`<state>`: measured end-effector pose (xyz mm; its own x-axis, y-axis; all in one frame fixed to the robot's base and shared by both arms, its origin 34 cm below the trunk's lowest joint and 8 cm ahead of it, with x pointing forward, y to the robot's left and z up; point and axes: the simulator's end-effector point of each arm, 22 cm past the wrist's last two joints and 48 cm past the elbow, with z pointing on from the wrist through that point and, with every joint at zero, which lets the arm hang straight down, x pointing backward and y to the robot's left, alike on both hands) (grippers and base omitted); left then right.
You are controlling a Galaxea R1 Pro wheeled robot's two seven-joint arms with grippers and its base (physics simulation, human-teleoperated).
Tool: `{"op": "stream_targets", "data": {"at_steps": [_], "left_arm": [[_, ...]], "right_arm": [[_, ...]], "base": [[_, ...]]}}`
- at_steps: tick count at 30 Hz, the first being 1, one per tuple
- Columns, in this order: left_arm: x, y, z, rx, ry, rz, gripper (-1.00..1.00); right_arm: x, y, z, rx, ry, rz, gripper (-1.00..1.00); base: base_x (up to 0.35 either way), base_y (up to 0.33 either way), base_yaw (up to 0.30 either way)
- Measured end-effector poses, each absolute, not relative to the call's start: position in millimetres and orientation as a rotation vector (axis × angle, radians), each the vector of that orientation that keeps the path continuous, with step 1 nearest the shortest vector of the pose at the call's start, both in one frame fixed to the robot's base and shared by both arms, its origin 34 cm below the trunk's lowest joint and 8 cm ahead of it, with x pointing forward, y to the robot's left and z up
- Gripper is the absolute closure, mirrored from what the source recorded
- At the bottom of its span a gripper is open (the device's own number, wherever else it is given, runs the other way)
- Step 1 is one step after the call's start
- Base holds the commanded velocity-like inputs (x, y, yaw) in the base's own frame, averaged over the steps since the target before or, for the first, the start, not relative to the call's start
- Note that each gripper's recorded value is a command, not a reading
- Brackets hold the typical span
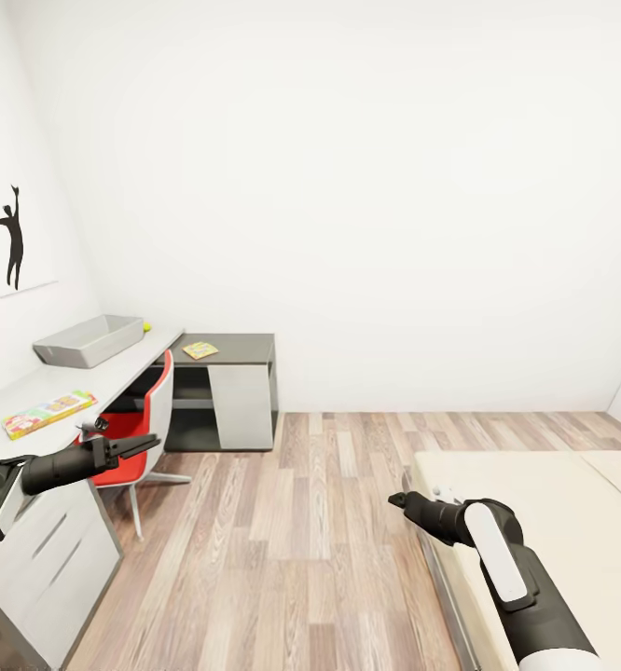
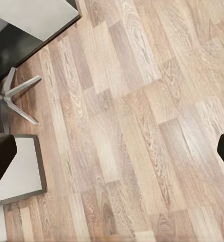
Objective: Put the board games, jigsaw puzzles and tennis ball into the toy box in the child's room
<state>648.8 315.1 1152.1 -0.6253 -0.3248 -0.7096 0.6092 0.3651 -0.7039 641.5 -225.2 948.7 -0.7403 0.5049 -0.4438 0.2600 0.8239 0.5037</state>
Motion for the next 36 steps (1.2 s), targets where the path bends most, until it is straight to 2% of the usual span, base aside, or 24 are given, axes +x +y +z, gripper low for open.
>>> {"op": "stream_targets", "data": {"at_steps": [17,36], "left_arm": [[650.2,288.7,1143.0,0.292,1.762,-1.401,-1.0],[650.1,288.5,1142.8,0.293,1.761,-1.402,-1.0]], "right_arm": [[636.5,-205.5,938.6,0.57,2.448,0.596,-1.0],[636.4,-205.4,938.1,0.57,2.449,0.594,-1.0]], "base": [[-0.018,0.0,0.001],[-0.127,0.0,0.0]]}}
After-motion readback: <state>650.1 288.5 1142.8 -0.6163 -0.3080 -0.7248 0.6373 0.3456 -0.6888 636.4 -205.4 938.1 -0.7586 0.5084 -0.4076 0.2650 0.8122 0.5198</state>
